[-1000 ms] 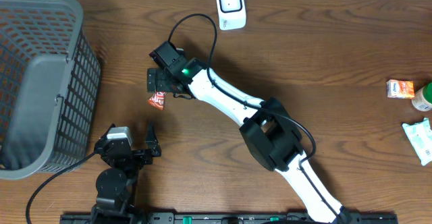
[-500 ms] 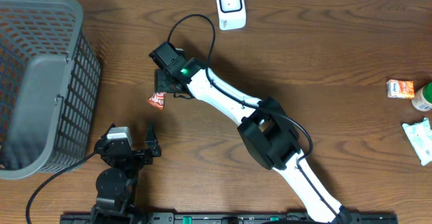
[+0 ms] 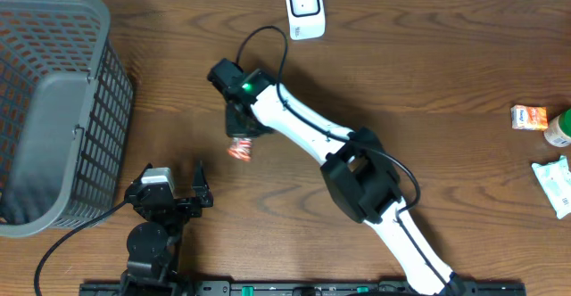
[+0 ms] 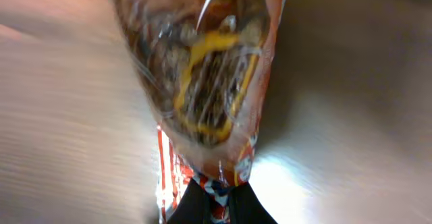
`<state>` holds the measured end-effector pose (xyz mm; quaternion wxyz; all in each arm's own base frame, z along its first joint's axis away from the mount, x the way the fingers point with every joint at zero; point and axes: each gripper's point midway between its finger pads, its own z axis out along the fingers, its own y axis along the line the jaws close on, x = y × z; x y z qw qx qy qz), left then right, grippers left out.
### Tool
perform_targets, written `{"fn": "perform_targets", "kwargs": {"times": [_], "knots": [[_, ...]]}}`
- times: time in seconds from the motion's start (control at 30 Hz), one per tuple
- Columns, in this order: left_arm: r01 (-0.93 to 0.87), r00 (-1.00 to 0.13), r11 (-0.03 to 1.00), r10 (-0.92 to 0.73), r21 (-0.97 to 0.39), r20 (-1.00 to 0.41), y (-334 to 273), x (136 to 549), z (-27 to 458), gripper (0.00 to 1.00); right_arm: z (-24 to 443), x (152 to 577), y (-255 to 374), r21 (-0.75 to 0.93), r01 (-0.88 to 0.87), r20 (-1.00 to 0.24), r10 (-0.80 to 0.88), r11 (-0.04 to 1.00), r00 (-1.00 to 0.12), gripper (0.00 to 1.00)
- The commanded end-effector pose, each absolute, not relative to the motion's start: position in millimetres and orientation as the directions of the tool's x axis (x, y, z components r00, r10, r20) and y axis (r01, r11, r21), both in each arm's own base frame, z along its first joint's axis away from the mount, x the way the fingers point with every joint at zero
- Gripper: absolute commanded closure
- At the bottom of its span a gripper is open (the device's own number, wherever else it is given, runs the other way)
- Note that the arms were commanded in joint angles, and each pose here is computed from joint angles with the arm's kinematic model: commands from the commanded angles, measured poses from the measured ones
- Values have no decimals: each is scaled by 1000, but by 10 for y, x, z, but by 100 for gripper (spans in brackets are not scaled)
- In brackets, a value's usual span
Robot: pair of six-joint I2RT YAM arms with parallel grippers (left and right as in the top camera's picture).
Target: Scan the item barcode
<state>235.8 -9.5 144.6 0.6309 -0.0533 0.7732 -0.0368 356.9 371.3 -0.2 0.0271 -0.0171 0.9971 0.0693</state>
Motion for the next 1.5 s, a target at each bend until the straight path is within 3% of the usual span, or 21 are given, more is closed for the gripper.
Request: {"fn": "perform_targets", "kwargs": {"times": [0.0,0.23,0.33,0.47,0.5,0.53,0.57,0.6,0.7,0.9,1.2,1.47], "knots": [[-39,-233,994,-108,-102,-967,-86,2347,1318,2,-372,3312,3062,-14,-60,154,-57,998,-986,99],[-39,-233,994,-108,-102,-967,-86,2347,1318,2,292,3024,2678,261,-83,432,-193,962,-881,98],[-39,-233,994,-108,-102,-967,-86,2347,1318,2,459,2903,2405,267,-1,552,-154,964,-820,99],[-39,-233,994,-108,-102,-967,-86,2347,1318,2,448,3027,2143,291,-60,525,-212,955,-824,99],[-39,-233,994,-108,-102,-967,-86,2347,1318,2,415,3083,2084,276,-73,508,-210,959,-835,87],[-39,-233,994,-108,-102,-966,-86,2347,1317,2,379,3134,2028,252,-89,491,-207,964,-846,63],[-39,-233,994,-108,-102,-967,-86,2347,1318,2,329,3203,1949,207,-108,468,-195,972,-862,28],[-39,-233,994,-108,-102,-967,-86,2347,1318,2,293,3256,1858,142,-104,455,-158,984,-876,1],[-39,-233,994,-108,-102,-967,-86,2347,1318,2,258,3320,1625,-39,-52,434,-30,998,-901,1],[-39,-233,994,-108,-102,-966,-86,2347,1317,2,354,3292,1671,-85,-26,407,12,996,-913,1],[-39,-233,994,-108,-102,-967,-86,2347,1318,2,694,3227,1915,-287,-24,191,33,958,-981,1],[-39,-233,994,-108,-102,-967,-86,2347,1318,2,339,3018,1974,-459,14,91,63,889,-994,1]]}}
